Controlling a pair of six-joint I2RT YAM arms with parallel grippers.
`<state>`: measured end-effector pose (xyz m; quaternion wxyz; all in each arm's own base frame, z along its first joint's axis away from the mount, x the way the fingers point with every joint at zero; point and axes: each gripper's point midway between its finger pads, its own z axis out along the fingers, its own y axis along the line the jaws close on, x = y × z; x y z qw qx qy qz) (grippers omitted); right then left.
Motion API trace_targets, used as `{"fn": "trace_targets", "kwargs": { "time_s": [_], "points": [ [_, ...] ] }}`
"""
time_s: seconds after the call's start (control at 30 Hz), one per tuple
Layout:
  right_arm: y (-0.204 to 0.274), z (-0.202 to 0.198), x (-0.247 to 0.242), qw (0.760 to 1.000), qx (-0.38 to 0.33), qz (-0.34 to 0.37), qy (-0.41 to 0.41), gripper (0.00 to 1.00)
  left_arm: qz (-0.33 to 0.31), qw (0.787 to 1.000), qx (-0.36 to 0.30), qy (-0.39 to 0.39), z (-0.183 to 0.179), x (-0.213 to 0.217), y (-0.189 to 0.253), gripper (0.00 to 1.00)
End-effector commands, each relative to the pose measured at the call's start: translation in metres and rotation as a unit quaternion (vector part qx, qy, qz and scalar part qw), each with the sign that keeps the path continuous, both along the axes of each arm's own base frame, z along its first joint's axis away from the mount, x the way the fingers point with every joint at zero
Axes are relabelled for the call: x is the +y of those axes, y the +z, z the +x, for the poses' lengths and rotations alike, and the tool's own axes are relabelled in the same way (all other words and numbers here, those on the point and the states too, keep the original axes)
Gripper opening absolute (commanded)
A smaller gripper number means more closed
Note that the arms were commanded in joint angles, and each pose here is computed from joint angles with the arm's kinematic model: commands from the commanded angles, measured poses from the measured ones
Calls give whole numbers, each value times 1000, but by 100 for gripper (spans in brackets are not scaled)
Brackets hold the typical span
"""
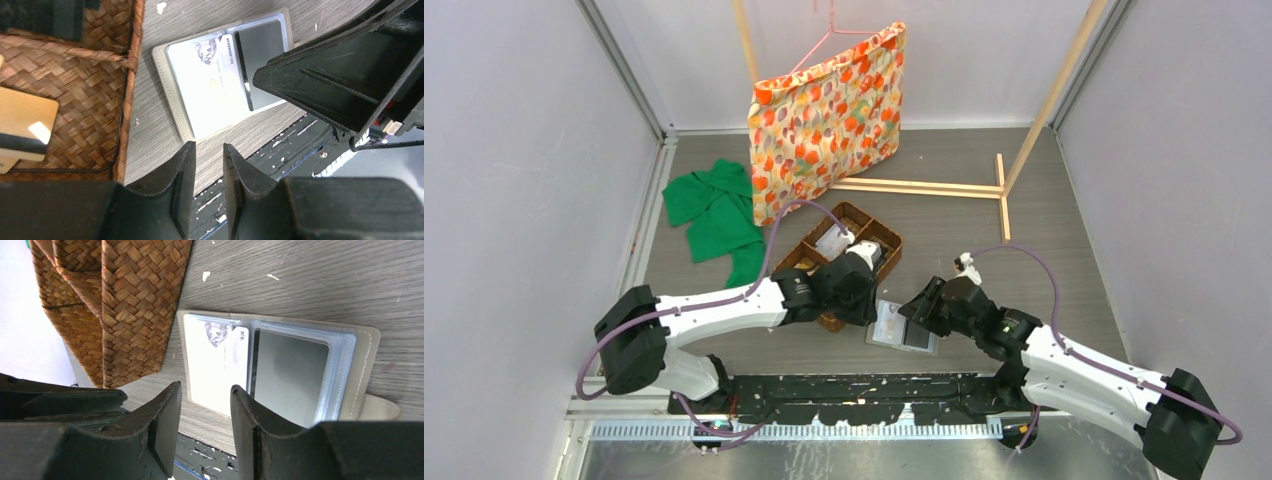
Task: Take the credit cards out of the card holder
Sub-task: Remove the credit card from the card holder.
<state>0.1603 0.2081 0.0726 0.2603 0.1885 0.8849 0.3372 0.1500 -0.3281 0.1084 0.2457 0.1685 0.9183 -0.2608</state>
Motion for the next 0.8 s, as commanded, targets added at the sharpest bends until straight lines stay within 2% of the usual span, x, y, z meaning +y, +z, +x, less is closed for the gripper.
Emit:
{"fn": "trace_targets", "kwargs": {
  "time_s": [0.0, 0.27, 0.53, 0.77],
  "points": [
    [8, 5, -3, 1000, -11, -2, -14, 44, -30, 999, 20, -33, -6, -25, -3, 28],
    [-2, -1, -4, 999, 0, 22, -24, 42, -40, 996, 63, -55, -16, -45, -37, 26],
    [-7, -2, -2, 999, 8, 32, -25, 42, -13, 997, 62, -49, -12, -42, -64, 26],
    [-10, -1, -4, 998, 12, 40, -39, 42, -7, 995, 86, -59, -17, -48, -87, 25]
  ]
}}
